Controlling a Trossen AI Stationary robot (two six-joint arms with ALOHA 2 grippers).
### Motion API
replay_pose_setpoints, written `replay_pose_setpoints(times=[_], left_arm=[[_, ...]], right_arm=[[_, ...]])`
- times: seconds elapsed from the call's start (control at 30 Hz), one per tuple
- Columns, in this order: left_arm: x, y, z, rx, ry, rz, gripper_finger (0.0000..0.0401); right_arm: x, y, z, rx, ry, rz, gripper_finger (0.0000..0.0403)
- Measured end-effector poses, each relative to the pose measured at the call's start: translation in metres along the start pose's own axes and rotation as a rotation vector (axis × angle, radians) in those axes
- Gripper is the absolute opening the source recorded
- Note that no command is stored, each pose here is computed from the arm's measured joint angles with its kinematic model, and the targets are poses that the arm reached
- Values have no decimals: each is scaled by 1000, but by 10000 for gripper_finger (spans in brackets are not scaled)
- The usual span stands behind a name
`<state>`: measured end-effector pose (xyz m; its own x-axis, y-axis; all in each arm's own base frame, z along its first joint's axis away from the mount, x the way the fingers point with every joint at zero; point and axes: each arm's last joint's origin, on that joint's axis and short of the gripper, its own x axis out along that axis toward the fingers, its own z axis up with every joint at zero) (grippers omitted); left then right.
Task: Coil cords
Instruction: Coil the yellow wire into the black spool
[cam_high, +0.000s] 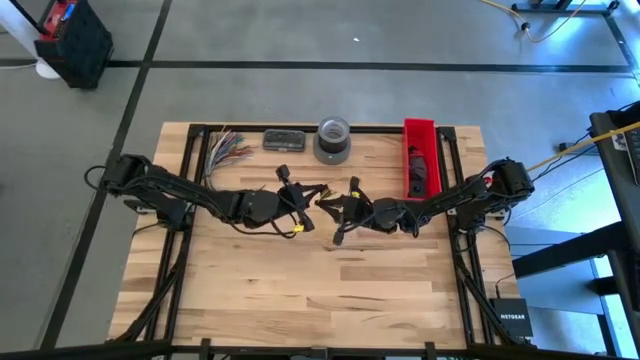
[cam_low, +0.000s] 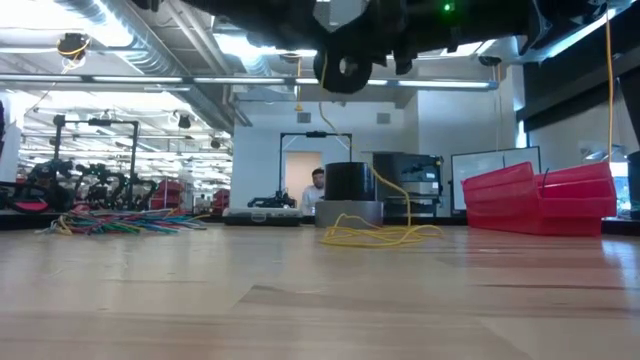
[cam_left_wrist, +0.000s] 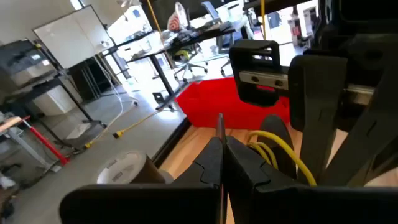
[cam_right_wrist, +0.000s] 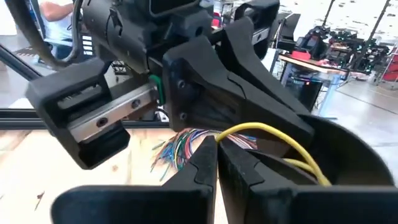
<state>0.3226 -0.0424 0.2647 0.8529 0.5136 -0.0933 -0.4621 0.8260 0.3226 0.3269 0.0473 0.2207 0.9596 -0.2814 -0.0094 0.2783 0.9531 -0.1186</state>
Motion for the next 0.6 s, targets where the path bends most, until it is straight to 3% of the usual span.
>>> replay_pose_setpoints(times=[0.23,0.4,0.6], left_arm=[[-1,-1,4,-11,-37,1,0],[-2,-3,5,-14,-48,-18,0],[-15,-10,14,24,-93,-30,0]], right_arm=[[0,0,-1,-31,11,5,14],[1,2,-7,-157,51,132,15],[1,-2,-15,-202,138,33,15]])
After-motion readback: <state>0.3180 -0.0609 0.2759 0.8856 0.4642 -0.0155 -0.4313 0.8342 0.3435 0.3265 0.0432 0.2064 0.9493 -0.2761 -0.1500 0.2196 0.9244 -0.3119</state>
